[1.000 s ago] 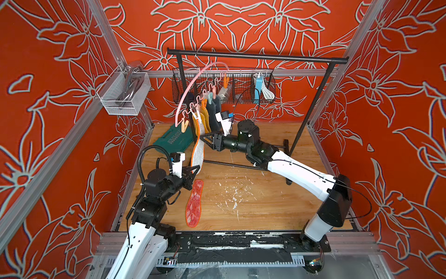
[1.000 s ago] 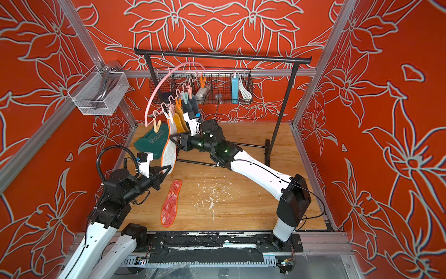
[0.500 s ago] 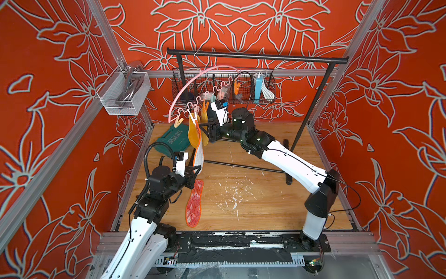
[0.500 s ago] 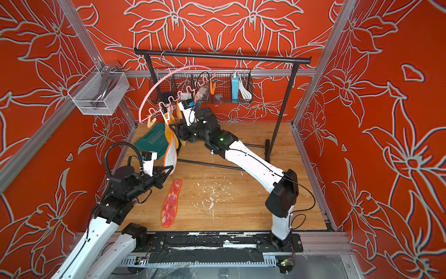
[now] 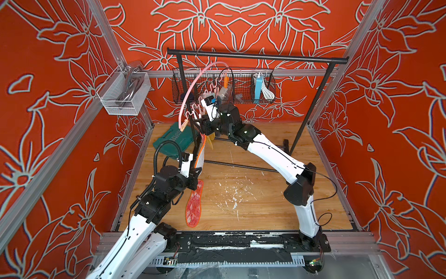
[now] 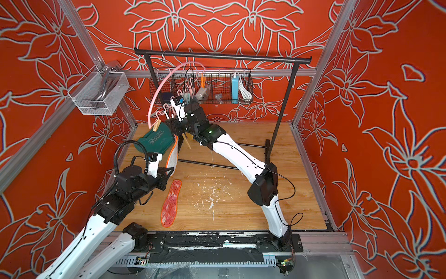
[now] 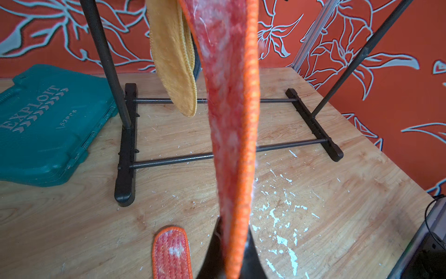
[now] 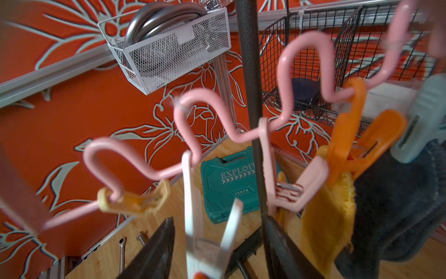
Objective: Take the shoe insoles off the hanger
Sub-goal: Open the clamp at the hanger.
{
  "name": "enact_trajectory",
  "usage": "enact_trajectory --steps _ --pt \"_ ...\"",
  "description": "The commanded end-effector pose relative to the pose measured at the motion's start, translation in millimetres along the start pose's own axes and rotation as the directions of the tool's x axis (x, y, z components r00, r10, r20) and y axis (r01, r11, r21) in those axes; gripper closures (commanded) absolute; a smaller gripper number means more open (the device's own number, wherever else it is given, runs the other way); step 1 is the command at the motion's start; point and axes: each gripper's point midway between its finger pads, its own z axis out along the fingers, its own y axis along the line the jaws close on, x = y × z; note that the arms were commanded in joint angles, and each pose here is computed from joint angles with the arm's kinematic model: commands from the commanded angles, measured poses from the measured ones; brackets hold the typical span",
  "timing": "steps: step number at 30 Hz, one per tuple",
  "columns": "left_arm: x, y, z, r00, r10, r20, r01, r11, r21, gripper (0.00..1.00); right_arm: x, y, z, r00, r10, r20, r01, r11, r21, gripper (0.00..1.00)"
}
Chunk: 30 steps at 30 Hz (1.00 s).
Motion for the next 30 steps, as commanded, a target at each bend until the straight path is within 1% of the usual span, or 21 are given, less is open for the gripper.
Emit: enact_trajectory --steps 1,8,10,13,20,24,27,30 --pt "-6.8 -1.0 -4.7 0.999 0.037 0.014 -0.036 0.999 -0.011 1.00 -3.4 -0.5 2.4 1.000 0.003 -0.005 -0.003 1.000 0.004 0.43" --pt "-5.0 -1.2 -4.9 0.999 0.047 0.008 -0.047 0.999 -0.013 1.00 -7.0 -1.9 4.1 1.000 -0.004 0.007 0.004 1.000 0.010 0.65" --pt "-4.0 -1.3 -4.9 0.999 0.051 0.006 -0.051 0.999 -0.012 1.00 -7.3 0.2 3.8 1.000 -0.006 0.008 0.006 1.000 0.001 0.75" --pt "-2.5 -1.2 -5.4 0.999 0.054 0.003 -0.054 0.998 -0.014 1.00 -9.0 2.5 2.4 1.000 -0.005 0.010 0.005 1.000 -0.009 0.83" --pt "4.2 -4.2 -7.9 0.997 0.080 -0.009 -0.080 0.997 -0.001 1.00 -11.9 5.1 1.8 1.000 0.009 0.020 -0.009 1.000 -0.023 0.85" --pt "16.3 -9.2 -7.8 0.987 0.151 -0.053 -0.150 0.988 0.025 1.00 -14.7 4.4 1.5 0.999 0.018 0.030 -0.018 1.000 -0.024 0.85" --pt "24.4 -5.1 -8.4 0.978 0.189 -0.088 -0.189 0.982 0.006 1.00 -16.0 3.8 0.8 0.999 0.031 0.033 -0.030 0.999 -0.025 0.85" --pt "31.5 -0.8 -8.3 0.971 0.204 -0.123 -0.208 0.978 -0.015 1.00 -16.1 5.4 1.2 0.998 0.048 0.033 -0.046 0.998 -0.036 0.86"
